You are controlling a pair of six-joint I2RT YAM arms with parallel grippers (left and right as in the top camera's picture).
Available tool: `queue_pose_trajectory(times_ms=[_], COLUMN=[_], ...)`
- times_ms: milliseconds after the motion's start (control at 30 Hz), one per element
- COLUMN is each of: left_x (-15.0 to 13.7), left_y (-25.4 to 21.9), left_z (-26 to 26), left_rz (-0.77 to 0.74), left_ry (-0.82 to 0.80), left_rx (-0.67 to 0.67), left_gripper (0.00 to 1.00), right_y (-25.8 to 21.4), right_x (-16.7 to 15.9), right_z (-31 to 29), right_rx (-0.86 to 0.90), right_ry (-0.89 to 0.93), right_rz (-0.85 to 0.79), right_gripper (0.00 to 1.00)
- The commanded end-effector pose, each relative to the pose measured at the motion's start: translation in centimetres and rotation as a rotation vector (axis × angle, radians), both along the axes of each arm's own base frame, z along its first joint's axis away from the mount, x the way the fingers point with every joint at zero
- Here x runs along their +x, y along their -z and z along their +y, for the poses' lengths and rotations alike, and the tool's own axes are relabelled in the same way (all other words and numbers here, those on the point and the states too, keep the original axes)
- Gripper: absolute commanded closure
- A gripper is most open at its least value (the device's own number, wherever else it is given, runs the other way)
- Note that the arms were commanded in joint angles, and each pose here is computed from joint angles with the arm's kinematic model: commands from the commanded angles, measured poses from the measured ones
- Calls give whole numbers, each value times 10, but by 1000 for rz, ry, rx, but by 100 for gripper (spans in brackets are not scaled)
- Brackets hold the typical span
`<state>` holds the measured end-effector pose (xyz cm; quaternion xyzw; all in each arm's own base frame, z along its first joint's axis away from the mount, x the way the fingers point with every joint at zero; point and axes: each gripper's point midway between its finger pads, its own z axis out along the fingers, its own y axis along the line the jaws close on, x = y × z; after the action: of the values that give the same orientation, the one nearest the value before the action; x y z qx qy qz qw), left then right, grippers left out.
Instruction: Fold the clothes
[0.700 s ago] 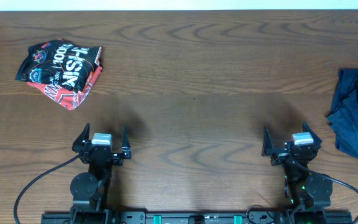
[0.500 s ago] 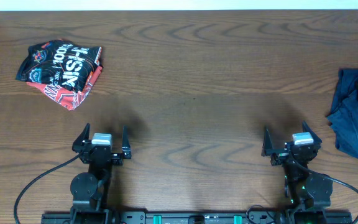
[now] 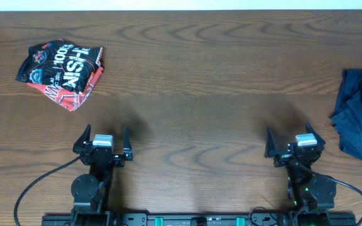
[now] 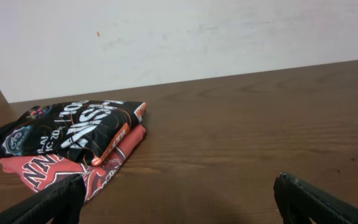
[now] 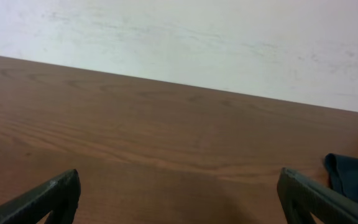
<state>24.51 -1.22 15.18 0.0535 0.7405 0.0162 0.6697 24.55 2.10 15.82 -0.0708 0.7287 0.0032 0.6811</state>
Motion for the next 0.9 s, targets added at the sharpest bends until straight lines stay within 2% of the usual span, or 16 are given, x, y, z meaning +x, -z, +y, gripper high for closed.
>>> queue_pose_trajectory(times_ms=[0,867], left_x=[-1,-1], left_y=[14,14], left_z=[3,3], left_rz=[48,48], left_ry=[-12,-12], left_rx=[20,11], left_gripper=[2,2], right_y=[1,1], right_x=[0,0], right_z=[-1,-1], right_rx=[-9,21], right_ry=[0,3], right_rz=[1,4], right_gripper=[1,1])
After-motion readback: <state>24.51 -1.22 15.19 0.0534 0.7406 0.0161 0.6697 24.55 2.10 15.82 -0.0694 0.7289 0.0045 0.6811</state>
